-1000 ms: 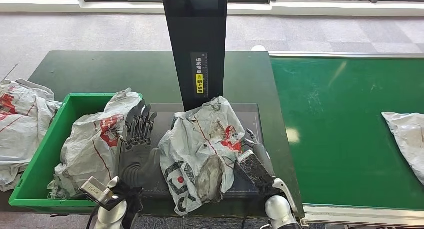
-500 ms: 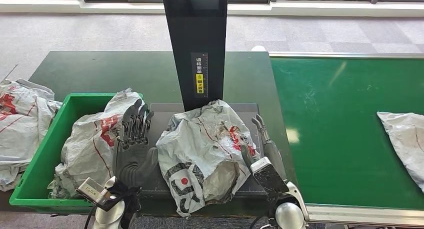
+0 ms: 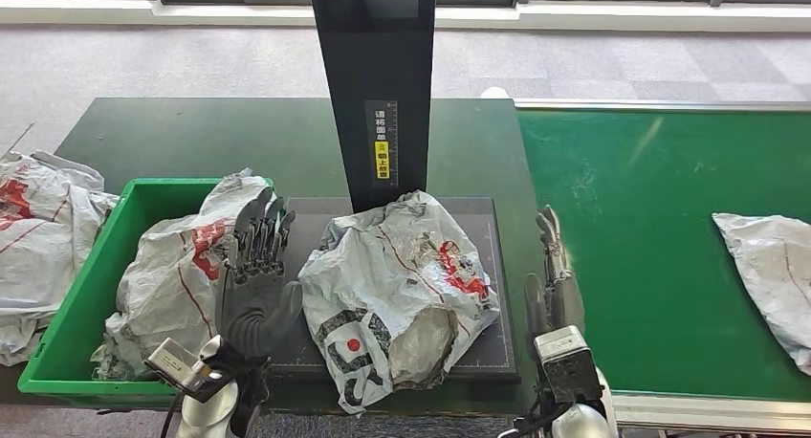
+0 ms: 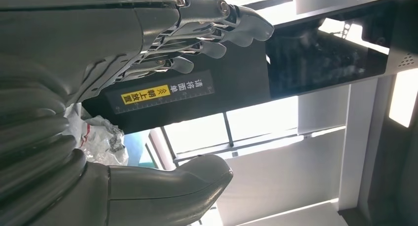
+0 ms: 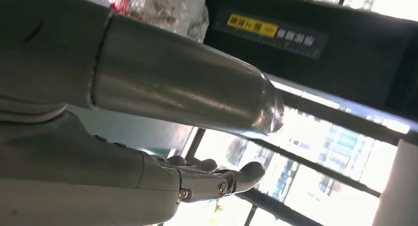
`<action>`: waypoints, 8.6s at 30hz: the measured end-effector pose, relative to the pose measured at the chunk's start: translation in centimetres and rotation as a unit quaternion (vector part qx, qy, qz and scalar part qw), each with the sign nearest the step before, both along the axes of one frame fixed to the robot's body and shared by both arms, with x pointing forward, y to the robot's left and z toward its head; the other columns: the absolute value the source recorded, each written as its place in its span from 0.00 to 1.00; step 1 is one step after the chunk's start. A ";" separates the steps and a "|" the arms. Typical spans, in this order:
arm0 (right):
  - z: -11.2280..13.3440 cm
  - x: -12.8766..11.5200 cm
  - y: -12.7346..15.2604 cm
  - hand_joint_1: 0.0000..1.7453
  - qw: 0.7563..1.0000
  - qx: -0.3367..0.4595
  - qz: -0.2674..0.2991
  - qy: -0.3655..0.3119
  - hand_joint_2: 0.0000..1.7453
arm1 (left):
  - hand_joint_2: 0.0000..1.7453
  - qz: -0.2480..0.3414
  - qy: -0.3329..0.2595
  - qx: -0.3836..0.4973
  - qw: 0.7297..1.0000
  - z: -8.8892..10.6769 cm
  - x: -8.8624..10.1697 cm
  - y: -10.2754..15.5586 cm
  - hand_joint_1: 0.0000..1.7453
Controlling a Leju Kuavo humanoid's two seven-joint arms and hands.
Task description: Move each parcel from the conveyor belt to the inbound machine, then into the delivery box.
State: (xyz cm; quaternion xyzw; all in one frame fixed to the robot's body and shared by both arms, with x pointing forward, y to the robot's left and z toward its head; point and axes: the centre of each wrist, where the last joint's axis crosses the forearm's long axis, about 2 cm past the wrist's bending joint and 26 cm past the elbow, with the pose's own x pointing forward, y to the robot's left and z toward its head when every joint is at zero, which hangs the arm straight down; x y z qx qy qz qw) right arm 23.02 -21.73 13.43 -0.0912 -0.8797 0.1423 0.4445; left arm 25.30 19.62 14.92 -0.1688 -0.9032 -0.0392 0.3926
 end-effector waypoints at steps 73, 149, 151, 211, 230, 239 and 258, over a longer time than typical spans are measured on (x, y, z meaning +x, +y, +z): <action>6.7 -2.8 0.3 0.00 0.974 0.084 0.021 -0.208 1.00 | 1.00 0.162 -0.071 0.613 0.770 -3.7 7.5 -10.9 1.00; 7.1 -0.7 1.2 0.00 0.971 0.103 0.082 -0.202 1.00 | 1.00 0.331 0.244 0.781 0.470 5.4 19.3 20.0 1.00; 7.0 -0.7 1.2 0.00 0.971 0.104 0.081 -0.200 1.00 | 1.00 0.306 0.252 0.792 0.464 4.7 19.0 20.8 1.00; 5.5 -1.9 1.0 0.00 0.978 0.095 0.046 -0.178 1.00 | 0.00 0.514 0.137 0.696 0.483 3.9 11.1 12.4 0.00; 5.5 -1.9 1.0 0.00 0.979 0.082 0.056 -0.179 1.00 | 0.00 0.595 0.177 0.712 0.326 5.6 13.3 17.8 0.00; 5.6 -1.8 1.0 0.00 0.979 0.068 0.060 -0.182 1.00 | 0.00 0.710 0.140 0.681 0.113 14.6 6.0 35.7 0.00; 5.1 -2.7 0.7 0.00 0.980 0.078 0.020 -0.181 1.00 | 0.00 0.647 0.032 0.712 0.271 11.3 6.9 22.1 0.00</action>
